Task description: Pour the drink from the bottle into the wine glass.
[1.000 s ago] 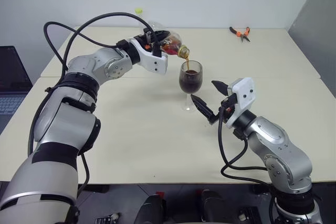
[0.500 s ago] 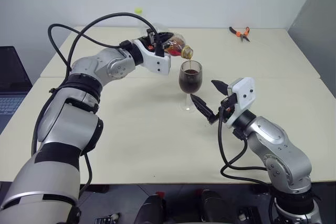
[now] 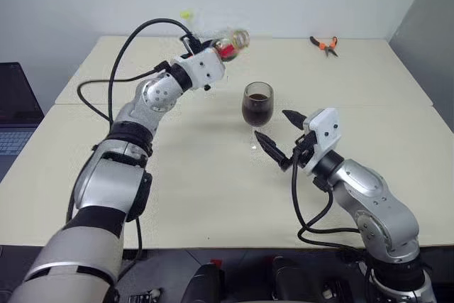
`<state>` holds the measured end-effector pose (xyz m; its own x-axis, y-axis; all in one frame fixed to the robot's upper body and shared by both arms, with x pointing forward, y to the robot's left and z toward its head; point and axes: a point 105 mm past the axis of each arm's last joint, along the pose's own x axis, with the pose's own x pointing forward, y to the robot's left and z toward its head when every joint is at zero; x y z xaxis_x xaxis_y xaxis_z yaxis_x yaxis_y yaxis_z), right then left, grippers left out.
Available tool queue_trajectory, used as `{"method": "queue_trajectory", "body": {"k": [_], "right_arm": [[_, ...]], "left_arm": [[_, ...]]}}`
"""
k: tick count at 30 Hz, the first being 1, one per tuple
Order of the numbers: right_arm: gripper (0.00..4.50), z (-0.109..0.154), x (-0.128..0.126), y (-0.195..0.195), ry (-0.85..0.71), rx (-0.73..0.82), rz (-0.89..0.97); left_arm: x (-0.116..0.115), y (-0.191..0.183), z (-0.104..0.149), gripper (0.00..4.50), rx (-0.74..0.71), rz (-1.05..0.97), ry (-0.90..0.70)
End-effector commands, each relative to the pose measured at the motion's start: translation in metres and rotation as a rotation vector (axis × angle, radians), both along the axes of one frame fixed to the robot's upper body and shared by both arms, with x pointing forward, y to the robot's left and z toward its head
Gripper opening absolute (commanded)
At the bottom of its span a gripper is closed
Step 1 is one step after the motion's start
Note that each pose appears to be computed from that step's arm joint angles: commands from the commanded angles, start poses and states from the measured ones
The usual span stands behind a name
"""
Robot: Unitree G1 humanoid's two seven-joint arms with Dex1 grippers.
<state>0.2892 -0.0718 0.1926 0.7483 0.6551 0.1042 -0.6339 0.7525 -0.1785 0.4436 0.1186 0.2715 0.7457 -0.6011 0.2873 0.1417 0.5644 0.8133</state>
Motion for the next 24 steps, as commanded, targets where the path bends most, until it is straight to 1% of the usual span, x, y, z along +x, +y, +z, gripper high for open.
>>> {"method": "queue_trajectory", "body": {"k": [1,5,8,10,11,12,16,19,23,24], "right_arm": [[4.50,0.013,-0.008,0.002,-0.082,-0.007,0.032],[4.50,0.018,-0.011,0.003,-0.103,-0.001,0.069],[4.50,0.017,-0.017,0.007,-0.097,-0.018,0.131],[4.50,0.014,-0.022,0.010,-0.073,-0.033,0.178],[4.50,0.010,-0.024,0.011,-0.056,-0.046,0.204],[4.50,0.008,-0.026,0.012,-0.044,-0.056,0.223],[4.50,0.004,-0.027,0.012,-0.017,-0.071,0.258],[4.50,0.004,-0.032,0.014,0.008,-0.063,0.317],[4.50,0.002,-0.034,0.013,0.028,-0.071,0.336],[4.50,0.001,-0.034,0.013,0.032,-0.077,0.338]], "left_arm": [[-0.001,0.021,0.020,0.74,-0.257,-0.004,0.039],[-0.002,0.040,0.000,0.74,-0.425,0.002,0.136],[-0.004,0.068,-0.021,0.74,-0.620,0.067,0.196],[-0.006,0.082,-0.036,0.74,-0.699,0.107,0.226],[-0.010,0.091,-0.048,0.74,-0.739,0.118,0.245],[-0.014,0.098,-0.057,0.74,-0.762,0.132,0.246],[-0.021,0.113,-0.079,0.74,-0.800,0.175,0.259],[-0.021,0.121,-0.097,0.74,-0.808,0.234,0.279],[-0.019,0.124,-0.110,0.74,-0.820,0.267,0.311],[-0.018,0.126,-0.118,0.74,-0.824,0.294,0.333]]}}
